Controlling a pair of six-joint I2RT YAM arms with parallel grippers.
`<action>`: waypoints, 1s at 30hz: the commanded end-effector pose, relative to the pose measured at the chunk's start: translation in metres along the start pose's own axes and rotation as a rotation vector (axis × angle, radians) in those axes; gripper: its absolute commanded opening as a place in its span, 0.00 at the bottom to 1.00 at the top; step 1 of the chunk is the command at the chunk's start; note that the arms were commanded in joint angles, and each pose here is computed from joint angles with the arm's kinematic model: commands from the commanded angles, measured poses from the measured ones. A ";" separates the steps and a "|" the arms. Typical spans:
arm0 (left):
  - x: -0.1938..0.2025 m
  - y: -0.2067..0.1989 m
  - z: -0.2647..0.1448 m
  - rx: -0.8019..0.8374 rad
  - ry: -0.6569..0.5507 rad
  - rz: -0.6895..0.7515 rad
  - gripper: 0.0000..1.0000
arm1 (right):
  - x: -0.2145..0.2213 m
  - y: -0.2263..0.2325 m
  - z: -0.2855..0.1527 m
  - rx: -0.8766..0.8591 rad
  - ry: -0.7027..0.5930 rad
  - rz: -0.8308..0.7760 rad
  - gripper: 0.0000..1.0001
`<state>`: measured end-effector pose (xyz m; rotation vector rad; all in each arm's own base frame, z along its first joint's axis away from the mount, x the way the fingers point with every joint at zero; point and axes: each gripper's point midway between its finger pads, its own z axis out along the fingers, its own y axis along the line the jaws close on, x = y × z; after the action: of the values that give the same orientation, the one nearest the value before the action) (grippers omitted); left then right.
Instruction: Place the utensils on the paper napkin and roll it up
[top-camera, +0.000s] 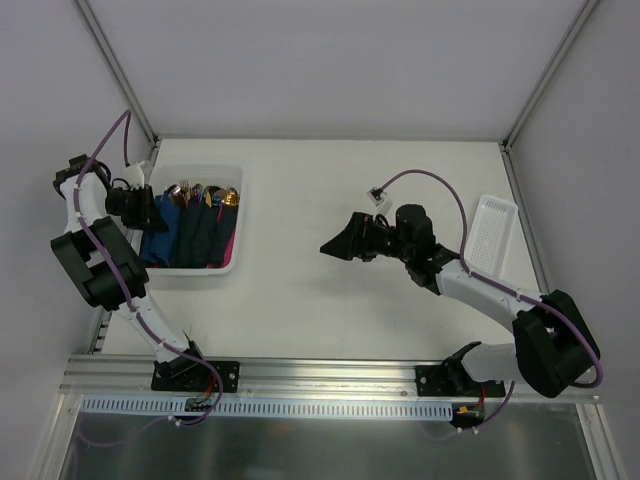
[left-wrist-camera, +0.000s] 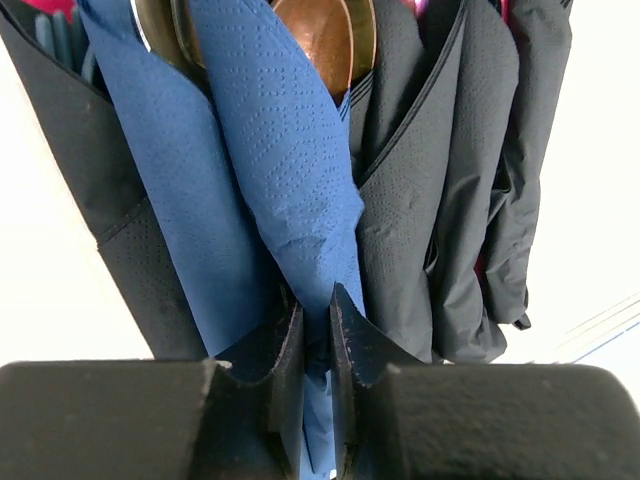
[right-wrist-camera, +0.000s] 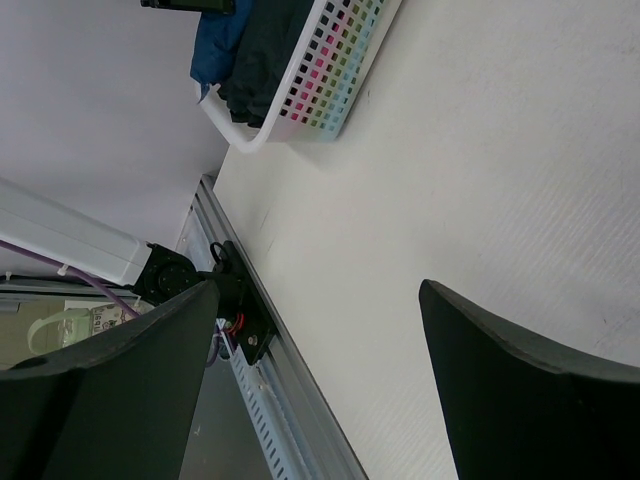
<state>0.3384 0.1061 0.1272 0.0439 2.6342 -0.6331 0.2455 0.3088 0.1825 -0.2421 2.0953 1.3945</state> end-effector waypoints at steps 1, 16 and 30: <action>0.012 -0.003 -0.003 0.016 -0.005 -0.014 0.06 | -0.012 0.017 -0.007 -0.056 -0.042 -0.043 0.86; 0.027 -0.008 0.022 0.155 -0.021 -0.117 0.33 | -0.011 0.016 -0.011 -0.057 -0.045 -0.041 0.86; -0.010 -0.025 -0.035 0.024 -0.175 0.051 0.53 | -0.012 0.019 -0.013 -0.064 -0.049 -0.044 0.86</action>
<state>0.3306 0.0939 0.1385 -0.0019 2.4983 -0.7317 0.2440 0.3035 0.1842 -0.2367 2.0841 1.3943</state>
